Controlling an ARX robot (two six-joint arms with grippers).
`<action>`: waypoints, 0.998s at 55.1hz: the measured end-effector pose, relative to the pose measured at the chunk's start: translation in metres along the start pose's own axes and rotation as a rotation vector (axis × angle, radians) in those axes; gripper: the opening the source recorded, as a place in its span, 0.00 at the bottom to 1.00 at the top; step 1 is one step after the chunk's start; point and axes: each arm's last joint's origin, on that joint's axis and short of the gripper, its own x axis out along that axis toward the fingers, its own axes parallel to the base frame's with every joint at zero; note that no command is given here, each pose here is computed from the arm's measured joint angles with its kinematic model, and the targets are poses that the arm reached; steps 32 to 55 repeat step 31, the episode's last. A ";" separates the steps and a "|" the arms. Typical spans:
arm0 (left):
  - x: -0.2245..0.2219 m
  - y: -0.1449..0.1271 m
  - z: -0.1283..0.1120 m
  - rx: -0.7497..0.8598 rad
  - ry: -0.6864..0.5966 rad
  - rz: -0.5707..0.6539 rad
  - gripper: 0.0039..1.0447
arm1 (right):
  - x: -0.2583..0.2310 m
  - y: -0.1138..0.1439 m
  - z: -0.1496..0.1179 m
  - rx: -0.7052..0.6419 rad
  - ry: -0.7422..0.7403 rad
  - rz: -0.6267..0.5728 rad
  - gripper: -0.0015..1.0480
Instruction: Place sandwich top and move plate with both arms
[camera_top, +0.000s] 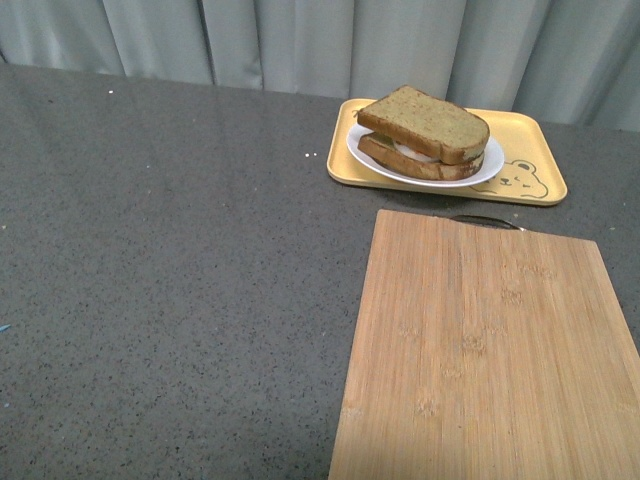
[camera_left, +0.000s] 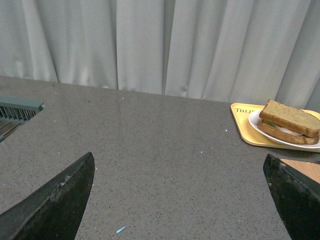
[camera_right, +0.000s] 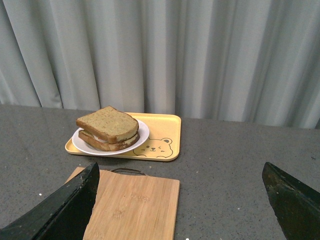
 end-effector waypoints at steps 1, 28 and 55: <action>0.000 0.000 0.000 0.000 0.000 0.000 0.95 | 0.000 0.000 0.000 0.000 0.000 0.000 0.91; 0.000 0.000 0.000 0.000 0.000 0.000 0.94 | 0.000 0.000 0.000 0.000 0.000 0.000 0.91; 0.000 0.000 0.000 0.000 0.000 0.000 0.94 | 0.000 0.000 0.000 0.000 0.000 0.000 0.91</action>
